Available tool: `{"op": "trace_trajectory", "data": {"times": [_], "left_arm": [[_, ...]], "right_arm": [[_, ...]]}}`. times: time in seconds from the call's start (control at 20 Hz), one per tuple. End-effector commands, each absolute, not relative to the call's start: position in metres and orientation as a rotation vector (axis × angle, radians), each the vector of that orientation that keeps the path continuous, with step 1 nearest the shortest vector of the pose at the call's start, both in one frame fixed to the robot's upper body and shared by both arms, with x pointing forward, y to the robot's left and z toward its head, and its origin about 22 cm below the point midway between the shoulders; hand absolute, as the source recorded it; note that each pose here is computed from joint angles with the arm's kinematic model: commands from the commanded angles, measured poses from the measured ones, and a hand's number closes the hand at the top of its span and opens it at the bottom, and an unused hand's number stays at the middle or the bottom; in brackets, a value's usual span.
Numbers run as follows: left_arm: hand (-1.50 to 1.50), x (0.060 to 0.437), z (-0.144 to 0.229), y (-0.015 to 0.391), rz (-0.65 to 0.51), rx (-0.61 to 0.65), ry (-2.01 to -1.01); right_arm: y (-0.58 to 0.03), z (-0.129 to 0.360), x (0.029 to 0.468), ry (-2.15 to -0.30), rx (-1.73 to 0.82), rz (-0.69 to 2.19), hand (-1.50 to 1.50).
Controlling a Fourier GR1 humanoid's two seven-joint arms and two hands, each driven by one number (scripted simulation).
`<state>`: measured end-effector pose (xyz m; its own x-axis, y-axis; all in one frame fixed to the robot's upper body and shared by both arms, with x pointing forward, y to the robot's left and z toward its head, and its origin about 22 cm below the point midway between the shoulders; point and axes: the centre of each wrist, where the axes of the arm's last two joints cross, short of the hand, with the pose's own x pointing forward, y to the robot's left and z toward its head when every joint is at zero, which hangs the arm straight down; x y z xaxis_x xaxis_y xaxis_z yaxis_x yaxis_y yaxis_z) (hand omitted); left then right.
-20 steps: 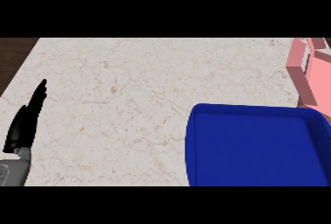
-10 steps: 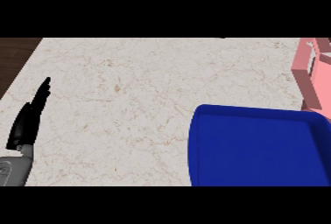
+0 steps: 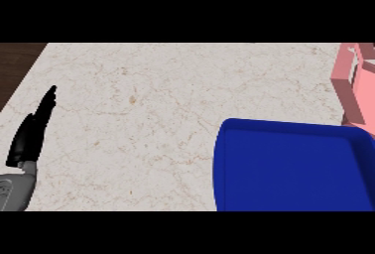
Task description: Pick the bell pepper from the tray and place it in the cardboard box
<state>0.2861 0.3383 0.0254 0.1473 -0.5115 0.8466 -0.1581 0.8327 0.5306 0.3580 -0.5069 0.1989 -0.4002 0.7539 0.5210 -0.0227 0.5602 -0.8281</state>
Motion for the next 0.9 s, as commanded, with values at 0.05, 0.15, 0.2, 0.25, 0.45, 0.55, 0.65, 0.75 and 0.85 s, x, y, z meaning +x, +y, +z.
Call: {"op": "trace_trajectory", "data": {"times": [0.05, 0.15, 0.2, 0.25, 0.45, 0.55, 0.65, 0.75, 0.85], "left_arm": [[0.00, 0.272, 0.017, 0.346, -0.282, 0.584, -1.429], [0.00, 0.291, 0.030, 0.338, -0.265, 0.600, -1.415], [0.00, 0.284, 0.018, 0.330, -0.279, 0.604, -1.419], [0.00, 0.279, 0.014, 0.329, -0.264, 0.595, -1.428], [0.00, 0.278, 0.018, 0.336, -0.280, 0.588, -1.430], [0.00, 0.287, 0.020, 0.328, -0.253, 0.598, -1.426], [0.00, 0.284, 0.025, 0.335, -0.277, 0.590, -1.436], [0.00, 0.282, 0.019, 0.354, -0.241, 0.614, -1.417], [0.00, 0.280, 0.022, 0.341, -0.263, 0.594, -1.428]], "right_arm": [[-0.488, 0.176, 0.374, -1.777, -0.514, 1.033, 1.50], [-0.464, 0.168, 0.392, -1.740, -0.525, 0.991, 1.50], [-0.471, 0.154, 0.385, -1.690, -0.481, 0.970, 1.50], [-0.456, 0.154, 0.396, -1.656, -0.457, 0.979, -1.50], [-0.458, 0.146, 0.394, -1.592, -0.380, 0.958, -1.50], [-0.450, 0.131, 0.396, -1.632, -0.357, 0.948, -1.50], [-0.455, 0.131, 0.393, -1.659, -0.322, 0.925, -1.50], [-0.453, 0.143, 0.397, -1.726, -0.314, 0.891, -1.50], [-0.442, 0.124, 0.399, -1.806, -0.292, 0.792, -1.50]]}}
